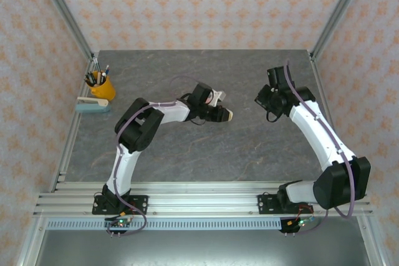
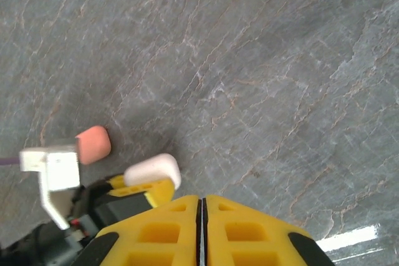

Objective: Insert wireless bluetooth earbuds into charging case

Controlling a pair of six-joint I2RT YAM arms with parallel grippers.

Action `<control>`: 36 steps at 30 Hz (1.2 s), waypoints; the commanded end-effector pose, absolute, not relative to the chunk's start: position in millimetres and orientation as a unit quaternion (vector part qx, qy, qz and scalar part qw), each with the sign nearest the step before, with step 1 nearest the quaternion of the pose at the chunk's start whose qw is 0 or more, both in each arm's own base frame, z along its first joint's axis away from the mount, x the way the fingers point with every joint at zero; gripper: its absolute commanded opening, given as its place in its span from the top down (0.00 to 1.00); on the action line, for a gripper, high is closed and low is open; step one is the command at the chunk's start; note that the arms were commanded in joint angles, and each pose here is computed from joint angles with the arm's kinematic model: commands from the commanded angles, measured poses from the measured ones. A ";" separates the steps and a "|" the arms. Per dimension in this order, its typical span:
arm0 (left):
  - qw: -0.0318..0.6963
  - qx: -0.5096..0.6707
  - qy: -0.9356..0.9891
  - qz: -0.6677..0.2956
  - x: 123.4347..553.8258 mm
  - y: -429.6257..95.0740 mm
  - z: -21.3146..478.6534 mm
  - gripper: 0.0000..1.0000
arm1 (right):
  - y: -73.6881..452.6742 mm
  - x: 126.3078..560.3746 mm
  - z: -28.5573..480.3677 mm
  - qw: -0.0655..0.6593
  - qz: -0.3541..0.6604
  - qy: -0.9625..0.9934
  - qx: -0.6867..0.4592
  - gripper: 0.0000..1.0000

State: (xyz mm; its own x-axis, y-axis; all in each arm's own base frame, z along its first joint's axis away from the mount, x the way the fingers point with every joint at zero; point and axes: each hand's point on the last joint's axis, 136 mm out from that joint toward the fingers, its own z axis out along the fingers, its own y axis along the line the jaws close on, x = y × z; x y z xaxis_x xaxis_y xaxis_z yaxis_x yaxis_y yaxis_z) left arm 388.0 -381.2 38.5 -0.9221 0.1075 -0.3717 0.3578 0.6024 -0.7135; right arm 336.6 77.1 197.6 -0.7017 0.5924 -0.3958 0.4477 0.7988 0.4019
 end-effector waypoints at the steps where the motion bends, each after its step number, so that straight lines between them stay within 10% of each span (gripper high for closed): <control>1: 0.115 0.092 0.910 -0.387 387.5 -378.2 34.4 0.96 | 66.6 346.0 203.3 0.292 0.126 0.898 0.304 0.88; 8: 0.084 0.084 0.940 -0.320 377.8 -364.1 14.4 0.59 | 61.4 342.0 206.7 0.297 0.118 0.898 0.303 0.83; 10: 0.096 0.087 0.943 -0.307 378.2 -359.9 25.4 0.31 | 59.2 340.3 211.5 0.302 0.115 0.897 0.301 0.76; 11: 0.102 0.089 0.945 -0.298 378.4 -356.0 32.0 0.02 | 57.1 339.3 214.4 0.305 0.112 0.897 0.300 0.69; 18: 0.169 0.109 0.947 -0.252 378.8 -327.6 118.0 0.00 | 32.9 331.2 244.4 0.343 0.081 0.885 0.303 0.00; 28: 0.443 0.105 0.886 -0.089 381.0 -202.2 237.4 0.00 | -47.5 333.0 268.9 0.502 -0.120 0.799 0.308 0.00; 36: 0.559 0.035 0.826 0.064 363.6 -67.7 232.1 0.00 | -55.3 349.7 190.4 0.551 -0.186 0.780 0.230 0.00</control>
